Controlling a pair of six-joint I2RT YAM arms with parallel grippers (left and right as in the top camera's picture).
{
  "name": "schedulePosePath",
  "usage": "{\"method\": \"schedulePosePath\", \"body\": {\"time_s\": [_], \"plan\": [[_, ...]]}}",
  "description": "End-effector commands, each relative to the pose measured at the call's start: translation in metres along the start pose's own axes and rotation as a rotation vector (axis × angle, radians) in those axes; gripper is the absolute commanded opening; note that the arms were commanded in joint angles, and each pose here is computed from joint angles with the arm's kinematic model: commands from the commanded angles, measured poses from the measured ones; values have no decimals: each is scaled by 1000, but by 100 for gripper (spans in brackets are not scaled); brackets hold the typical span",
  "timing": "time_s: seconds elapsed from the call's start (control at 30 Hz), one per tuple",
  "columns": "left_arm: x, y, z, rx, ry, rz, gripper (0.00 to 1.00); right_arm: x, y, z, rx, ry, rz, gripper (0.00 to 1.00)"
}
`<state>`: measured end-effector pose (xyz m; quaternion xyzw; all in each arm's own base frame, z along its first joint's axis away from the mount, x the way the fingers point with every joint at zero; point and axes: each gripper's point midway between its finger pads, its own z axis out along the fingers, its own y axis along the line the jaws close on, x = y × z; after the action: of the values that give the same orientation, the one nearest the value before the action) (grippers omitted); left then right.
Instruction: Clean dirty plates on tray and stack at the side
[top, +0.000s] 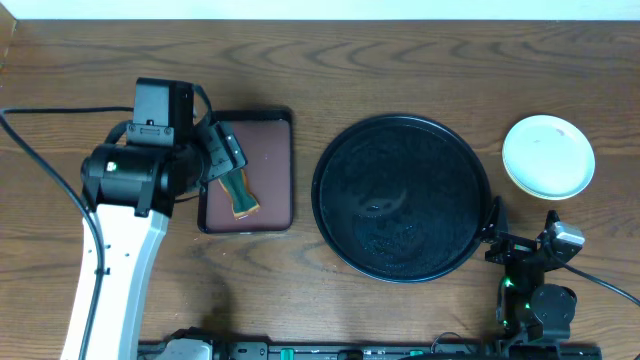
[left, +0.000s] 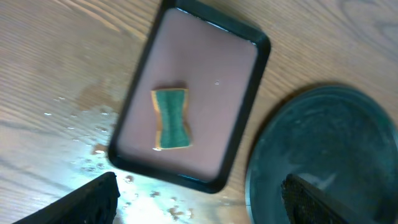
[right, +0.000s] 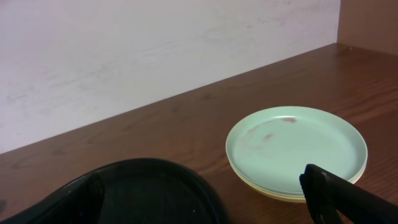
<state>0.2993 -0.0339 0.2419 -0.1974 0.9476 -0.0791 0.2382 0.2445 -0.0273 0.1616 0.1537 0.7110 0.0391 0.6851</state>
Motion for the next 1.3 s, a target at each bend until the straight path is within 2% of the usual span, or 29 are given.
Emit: {"method": "schedulePosePath", "body": {"time_s": [0.0, 0.33, 0.53, 0.73, 1.03, 1.13, 1.2, 1.27], "plan": [[3, 24, -30, -63, -112, 111, 85, 1, 1, 0, -6, -1, 8, 99], [1, 61, -74, 24, -599, 38, 85, 1, 1, 0, -6, -1, 8, 99], [18, 79, -70, 90, -859, 52, 85, 1, 1, 0, -6, -1, 8, 99], [32, 89, -46, 143, -1012, 39, 85, 1, 1, 0, -6, -1, 8, 99], [36, 91, -7, 201, -1123, 42, 85, 1, 1, 0, -6, -1, 8, 99], [43, 94, 21, 198, -1087, 48, 85, 1, 1, 0, -6, -1, 8, 99], [52, 98, 41, 183, -1011, 45, 85, 1, 1, 0, -6, -1, 8, 99], [54, 99, 44, 177, -996, 46, 85, 1, 1, 0, -6, -1, 8, 99]]}}
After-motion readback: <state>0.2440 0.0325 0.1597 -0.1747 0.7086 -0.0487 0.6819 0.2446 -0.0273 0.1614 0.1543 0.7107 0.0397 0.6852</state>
